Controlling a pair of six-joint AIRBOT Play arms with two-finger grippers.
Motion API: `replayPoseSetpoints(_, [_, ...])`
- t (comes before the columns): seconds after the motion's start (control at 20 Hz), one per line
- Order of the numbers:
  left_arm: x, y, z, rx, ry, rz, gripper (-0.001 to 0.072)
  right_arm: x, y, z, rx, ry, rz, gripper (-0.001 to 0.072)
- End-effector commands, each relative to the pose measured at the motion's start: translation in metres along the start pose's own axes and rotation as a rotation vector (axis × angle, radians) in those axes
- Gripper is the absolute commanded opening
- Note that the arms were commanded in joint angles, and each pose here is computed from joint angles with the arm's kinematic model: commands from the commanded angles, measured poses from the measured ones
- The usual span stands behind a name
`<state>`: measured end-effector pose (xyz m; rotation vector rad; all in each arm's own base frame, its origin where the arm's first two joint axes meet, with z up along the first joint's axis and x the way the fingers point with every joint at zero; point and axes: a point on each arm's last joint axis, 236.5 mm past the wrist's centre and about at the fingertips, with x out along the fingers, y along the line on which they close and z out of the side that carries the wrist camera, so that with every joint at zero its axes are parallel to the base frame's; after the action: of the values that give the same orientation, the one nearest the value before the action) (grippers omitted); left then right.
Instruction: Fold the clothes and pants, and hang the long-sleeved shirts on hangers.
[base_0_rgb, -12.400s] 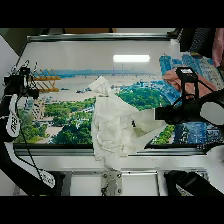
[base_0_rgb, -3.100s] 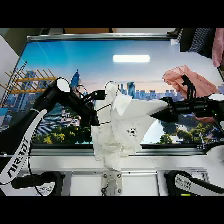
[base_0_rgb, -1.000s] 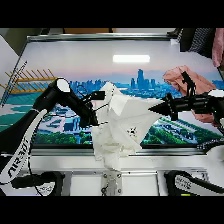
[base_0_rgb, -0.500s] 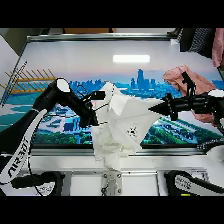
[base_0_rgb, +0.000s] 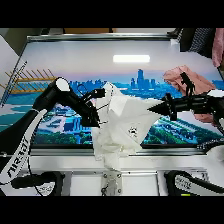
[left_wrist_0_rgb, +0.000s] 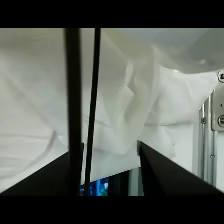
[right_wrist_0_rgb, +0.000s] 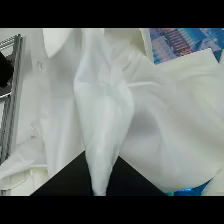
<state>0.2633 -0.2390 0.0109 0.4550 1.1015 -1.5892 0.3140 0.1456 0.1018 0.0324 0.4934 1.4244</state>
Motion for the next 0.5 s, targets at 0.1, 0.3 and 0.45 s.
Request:
replayPoseSetpoints(0.1, [0.000, 0.002, -0.001, -0.057, 0.005, 0.008, 0.0340, -0.001, 0.001, 0.004, -0.023, -0.017, 0.004, 0.0008])
replayPoseSetpoints(0.3, [-0.002, 0.008, 0.000, -0.117, -0.009, 0.032, 0.0340, -0.002, 0.003, 0.026, -0.037, -0.098, -0.001, 0.0008])
replayPoseSetpoints(0.45, [-0.010, 0.020, -0.004, -0.190, -0.033, 0.063, 0.0340, -0.003, 0.007, 0.027, -0.042, -0.100, 0.012, 0.0008])
